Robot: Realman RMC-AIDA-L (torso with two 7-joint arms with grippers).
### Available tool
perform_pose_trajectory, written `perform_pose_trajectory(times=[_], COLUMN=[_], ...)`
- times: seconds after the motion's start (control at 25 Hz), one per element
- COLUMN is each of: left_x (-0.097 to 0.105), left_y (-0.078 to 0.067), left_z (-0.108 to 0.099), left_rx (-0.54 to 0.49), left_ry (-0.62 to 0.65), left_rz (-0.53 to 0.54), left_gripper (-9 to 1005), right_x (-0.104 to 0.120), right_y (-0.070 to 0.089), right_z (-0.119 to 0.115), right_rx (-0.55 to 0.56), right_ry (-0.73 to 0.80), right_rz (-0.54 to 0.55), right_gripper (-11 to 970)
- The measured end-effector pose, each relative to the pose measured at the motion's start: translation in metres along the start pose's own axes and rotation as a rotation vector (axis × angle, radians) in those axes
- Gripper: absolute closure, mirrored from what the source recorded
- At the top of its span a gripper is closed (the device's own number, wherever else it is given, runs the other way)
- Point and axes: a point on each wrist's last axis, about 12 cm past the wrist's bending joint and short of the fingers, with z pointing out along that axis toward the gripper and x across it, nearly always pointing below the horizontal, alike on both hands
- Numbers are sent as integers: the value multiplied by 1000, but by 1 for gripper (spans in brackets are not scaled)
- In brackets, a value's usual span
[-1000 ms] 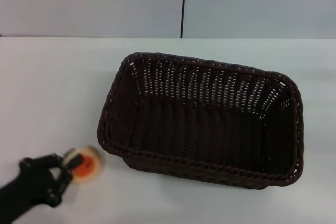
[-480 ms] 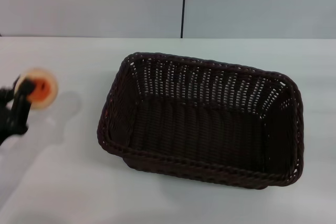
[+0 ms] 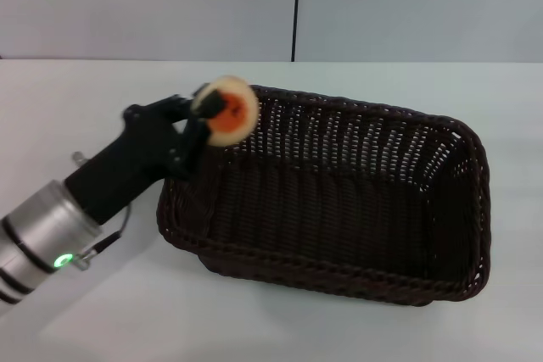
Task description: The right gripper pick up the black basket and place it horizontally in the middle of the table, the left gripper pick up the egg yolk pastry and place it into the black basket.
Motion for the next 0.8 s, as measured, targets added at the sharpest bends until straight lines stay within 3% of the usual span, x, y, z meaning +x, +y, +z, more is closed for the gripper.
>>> perform_pose_trajectory(times=[0.24, 0.44, 0.56, 0.72, 0.8], left_x=[0, -5, -11, -17, -22], left_y=[-2, 2, 7, 11, 14], left_z=[3, -8, -23, -43, -67], left_rx=[5, -55, -152, -270, -391], left_ry=[-17, -68, -145, -230, -311], left_rz=[-11, -7, -1, 11, 33], left_gripper=[868, 783, 731, 568, 491], right_x=[1, -1, -3, -11, -14], right_y=[-8, -10, -13, -20, -23], right_z=[-4, -6, -8, -16, -21], right_rx=[57, 73, 85, 123, 139], right_ry=[10, 0, -14, -56, -76], right_rz=[3, 4, 5, 6, 6], right_gripper=[534, 534, 534, 534, 534])
